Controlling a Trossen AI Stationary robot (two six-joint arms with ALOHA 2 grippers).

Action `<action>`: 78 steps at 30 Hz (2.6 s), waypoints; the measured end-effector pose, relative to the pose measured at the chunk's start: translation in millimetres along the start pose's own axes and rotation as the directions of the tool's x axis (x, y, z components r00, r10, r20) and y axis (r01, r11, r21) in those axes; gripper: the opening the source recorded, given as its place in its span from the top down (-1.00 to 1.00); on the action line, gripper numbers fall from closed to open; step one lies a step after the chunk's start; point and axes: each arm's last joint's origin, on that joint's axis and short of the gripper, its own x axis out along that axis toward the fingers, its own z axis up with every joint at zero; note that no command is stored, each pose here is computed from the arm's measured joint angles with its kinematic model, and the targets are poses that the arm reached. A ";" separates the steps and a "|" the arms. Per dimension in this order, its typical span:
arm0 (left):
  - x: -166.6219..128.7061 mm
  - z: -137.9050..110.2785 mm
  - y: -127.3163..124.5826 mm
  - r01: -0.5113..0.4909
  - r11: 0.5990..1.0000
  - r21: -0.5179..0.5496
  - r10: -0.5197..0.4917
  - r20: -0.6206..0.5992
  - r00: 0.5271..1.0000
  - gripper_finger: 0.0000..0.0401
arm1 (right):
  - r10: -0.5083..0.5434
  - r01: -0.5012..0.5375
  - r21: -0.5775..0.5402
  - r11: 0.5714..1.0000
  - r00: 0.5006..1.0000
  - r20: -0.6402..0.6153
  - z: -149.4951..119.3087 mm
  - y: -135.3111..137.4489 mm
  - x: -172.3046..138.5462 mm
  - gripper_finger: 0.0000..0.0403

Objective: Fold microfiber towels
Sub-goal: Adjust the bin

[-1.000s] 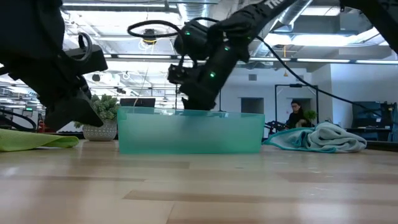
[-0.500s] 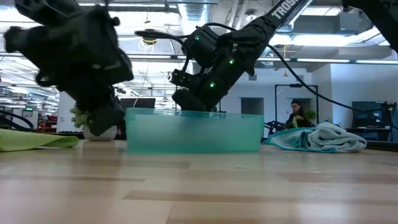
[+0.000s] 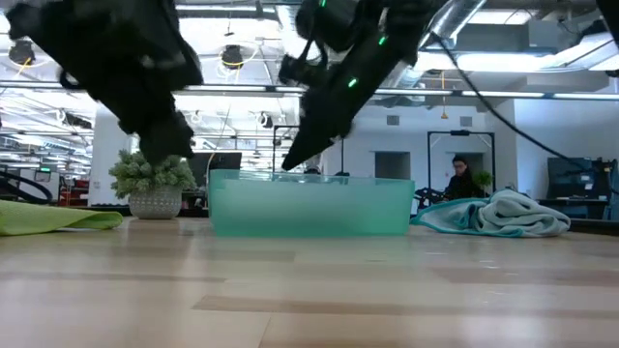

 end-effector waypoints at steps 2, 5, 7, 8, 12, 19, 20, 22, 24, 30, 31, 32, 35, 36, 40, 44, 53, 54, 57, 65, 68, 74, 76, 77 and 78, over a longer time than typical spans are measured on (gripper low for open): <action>-13.8 2.4 -0.2 0.066 0.997 -0.042 -0.064 0.039 0.997 1.00 | 0.078 -0.080 -0.101 0.992 0.996 -0.031 0.4 19.7 -6.7 0.89; -34.5 5.5 -1.5 0.163 0.984 -0.067 -0.155 0.111 0.982 1.00 | 0.184 -0.193 -0.209 0.959 0.981 -0.060 -0.2 47.2 -10.0 0.87; -46.0 7.3 -2.5 0.216 0.974 -0.069 -0.204 0.155 0.967 1.00 | 0.254 -0.261 -0.252 0.932 0.965 -0.060 1.0 62.7 -13.3 0.86; -50.3 7.5 -3.0 0.234 0.970 -0.060 -0.221 0.170 0.960 1.00 | 0.280 -0.282 -0.267 0.921 0.959 -0.049 2.1 70.2 -13.2 0.86; -60.1 5.9 -5.8 0.272 0.962 -0.038 -0.259 0.200 0.945 1.00 | 0.311 -0.300 -0.302 0.905 0.950 -0.013 3.8 92.9 -3.6 0.89; -60.0 4.4 -7.6 0.265 0.964 -0.031 -0.253 0.201 0.946 1.00 | 0.218 -0.200 -0.246 0.948 0.975 0.046 10.4 79.8 -4.5 0.94; -60.0 4.3 -7.5 0.264 0.964 -0.030 -0.253 0.201 0.946 1.00 | 0.201 -0.183 -0.235 0.954 0.978 0.056 12.6 76.5 -7.4 0.93; -60.0 4.3 -7.5 0.264 0.964 -0.030 -0.253 0.201 0.946 1.00 | 0.205 -0.184 -0.227 0.956 0.976 0.071 15.9 71.4 -13.5 0.92; -59.9 4.3 -7.5 0.265 0.964 -0.030 -0.254 0.200 0.946 1.00 | 0.265 -0.242 -0.231 0.942 0.962 0.072 16.3 69.7 -17.9 0.91; -59.9 4.3 -7.5 0.265 0.964 -0.031 -0.254 0.200 0.946 1.00 | 0.521 -0.484 -0.287 0.827 0.851 0.066 21.0 88.4 -61.2 0.93; -59.8 4.4 -7.4 0.262 0.964 -0.034 -0.250 0.203 0.947 1.00 | 0.563 -0.526 -0.287 0.801 0.824 0.061 21.4 93.3 -69.5 0.94; -59.8 4.6 -7.2 0.258 0.965 -0.039 -0.244 0.207 0.947 1.00 | 0.614 -0.579 -0.280 0.766 0.788 0.051 21.1 98.6 -76.2 0.94; -59.5 4.7 -7.0 0.253 0.966 -0.042 -0.240 0.209 0.948 1.00 | 0.733 -0.710 -0.246 0.660 0.681 0.000 16.9 119.4 -85.3 0.95; -59.5 4.7 -7.0 0.253 0.967 -0.042 -0.239 0.209 0.948 1.00 | 0.743 -0.723 -0.243 0.647 0.669 -0.010 16.2 127.4 -84.9 0.95; -59.5 4.8 -7.0 0.253 0.966 -0.051 -0.237 0.211 0.948 1.00 | 0.704 -0.688 -0.261 0.677 0.709 -0.044 10.2 158.3 -67.3 0.95; -59.5 5.6 -6.0 0.229 0.969 -0.095 -0.201 0.238 0.950 1.00 | 0.616 -0.599 -0.231 0.767 0.788 0.005 9.8 170.5 -43.7 0.95; -60.5 5.9 -5.6 0.222 0.965 -0.141 -0.180 0.260 0.949 1.00 | 0.341 -0.338 -0.067 0.939 0.938 0.056 5.7 168.6 -9.4 0.95; -60.5 6.0 -5.6 0.219 0.966 -0.136 -0.178 0.261 0.949 1.00 | 0.306 -0.304 -0.048 0.952 0.951 0.053 5.1 165.0 -6.9 0.95; -59.5 6.6 -5.1 0.202 0.973 -0.111 -0.167 0.264 0.950 1.00 | 0.243 -0.244 0.001 0.970 0.968 0.056 5.8 153.3 -2.3 0.95; -52.7 10.3 -2.2 0.138 0.987 -0.083 -0.111 0.271 0.956 1.00 | 0.042 -0.049 0.109 0.993 0.997 0.065 8.3 113.4 9.5 0.95; -52.7 10.3 -2.2 0.137 0.987 -0.080 -0.111 0.271 0.956 1.00 | -0.016 0.004 0.153 0.988 0.997 0.077 9.9 98.1 13.3 0.94; -52.6 9.9 -2.7 0.153 0.986 -0.069 -0.131 0.257 0.957 1.00 | -0.065 0.051 0.126 0.991 0.991 0.114 14.4 78.6 14.2 0.94; -53.0 9.4 -3.2 0.166 0.984 -0.066 -0.145 0.249 0.958 1.00 | -0.070 0.055 0.119 0.991 0.990 0.121 18.8 78.8 -1.3 0.94; -53.4 9.0 -3.5 0.173 0.983 -0.066 -0.152 0.246 0.957 1.00 | -0.072 0.057 0.112 0.992 0.989 0.132 22.5 80.7 -13.6 0.95; -54.1 8.5 -3.7 0.178 0.982 -0.061 -0.158 0.244 0.957 1.00 | -0.072 0.057 0.103 0.993 0.987 0.142 26.2 83.7 -28.0 0.95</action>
